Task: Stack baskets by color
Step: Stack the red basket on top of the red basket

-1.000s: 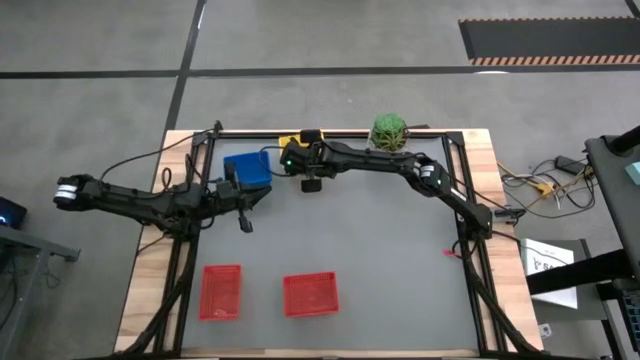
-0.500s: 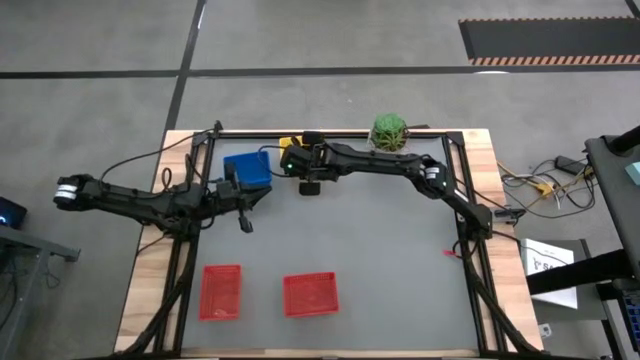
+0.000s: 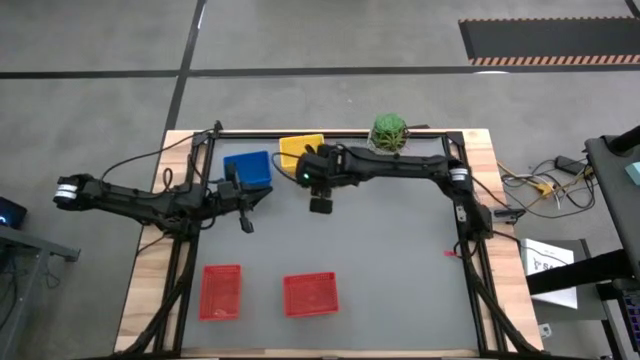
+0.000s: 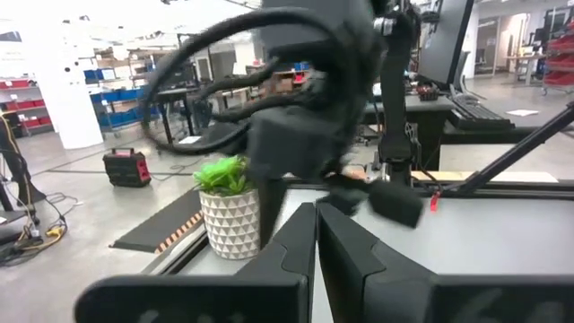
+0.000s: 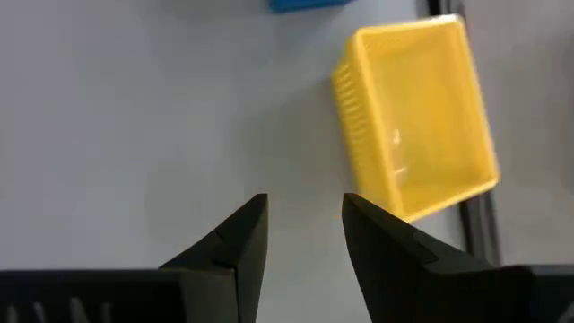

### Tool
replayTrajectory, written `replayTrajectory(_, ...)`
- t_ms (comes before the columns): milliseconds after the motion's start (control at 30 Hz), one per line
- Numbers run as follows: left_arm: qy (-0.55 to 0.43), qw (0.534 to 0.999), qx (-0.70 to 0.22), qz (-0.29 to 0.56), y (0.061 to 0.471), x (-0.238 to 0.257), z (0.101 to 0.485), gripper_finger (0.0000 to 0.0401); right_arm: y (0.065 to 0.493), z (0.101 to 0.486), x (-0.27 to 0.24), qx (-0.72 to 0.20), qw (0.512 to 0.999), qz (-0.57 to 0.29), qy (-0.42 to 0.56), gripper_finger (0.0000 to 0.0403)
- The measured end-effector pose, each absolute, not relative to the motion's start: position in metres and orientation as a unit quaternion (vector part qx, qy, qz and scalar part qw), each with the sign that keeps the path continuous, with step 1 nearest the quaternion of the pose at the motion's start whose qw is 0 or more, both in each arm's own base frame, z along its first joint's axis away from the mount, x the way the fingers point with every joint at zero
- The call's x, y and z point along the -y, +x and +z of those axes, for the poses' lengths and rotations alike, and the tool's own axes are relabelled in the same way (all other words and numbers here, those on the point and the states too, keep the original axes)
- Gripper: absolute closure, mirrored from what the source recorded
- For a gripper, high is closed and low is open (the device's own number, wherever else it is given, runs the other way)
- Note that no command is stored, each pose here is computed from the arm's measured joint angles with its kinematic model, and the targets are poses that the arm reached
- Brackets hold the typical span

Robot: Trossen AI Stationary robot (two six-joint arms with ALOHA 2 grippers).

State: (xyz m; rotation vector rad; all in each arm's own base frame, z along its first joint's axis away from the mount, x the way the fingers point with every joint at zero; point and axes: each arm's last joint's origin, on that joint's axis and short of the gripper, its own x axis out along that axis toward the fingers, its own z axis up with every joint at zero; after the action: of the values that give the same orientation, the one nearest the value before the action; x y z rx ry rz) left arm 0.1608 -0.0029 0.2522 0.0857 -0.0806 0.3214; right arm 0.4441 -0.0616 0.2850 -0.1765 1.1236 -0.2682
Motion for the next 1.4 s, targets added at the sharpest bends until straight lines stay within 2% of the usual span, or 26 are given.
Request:
replayTrajectory(167, 0.045, 0.986, 0.029, 0.159, 0.164, 0.003, 0.249, 0.0401, 0.420, 0.274, 0.030, -0.509, 0.851, -0.110, -0.066, 0.0266)
replayTrajectory(467, 0.046, 0.986, 0.023, 0.159, 0.173, 0.004, 0.244, 0.0401, 0.373, 0.260, -0.007, -0.376, 0.920, -0.078, -0.073, 0.0266)
replayTrajectory(667, 0.045, 0.986, 0.027, 0.159, 0.177, 0.004, 0.243, 0.0401, 0.341, 0.250, -0.016, -0.305, 0.947, -0.066, -0.075, 0.0266)
replayTrajectory(1000, 0.045, 0.986, 0.027, 0.159, 0.183, 0.005, 0.240, 0.0401, 0.290, 0.235, -0.016, -0.220, 0.969, -0.057, -0.095, 0.0266)
replayTrajectory(1200, 0.039, 0.985, 0.043, 0.160, 0.190, 0.006, 0.240, 0.0401, 0.268, 0.233, -0.017, -0.156, 0.981, -0.015, -0.113, 0.0266)
replayTrajectory(1400, -0.031, 0.986, 0.050, 0.155, 0.202, 0.007, 0.241, 0.0401, 0.252, 0.235, -0.016, -0.117, 0.983, -0.007, -0.138, 0.0266)
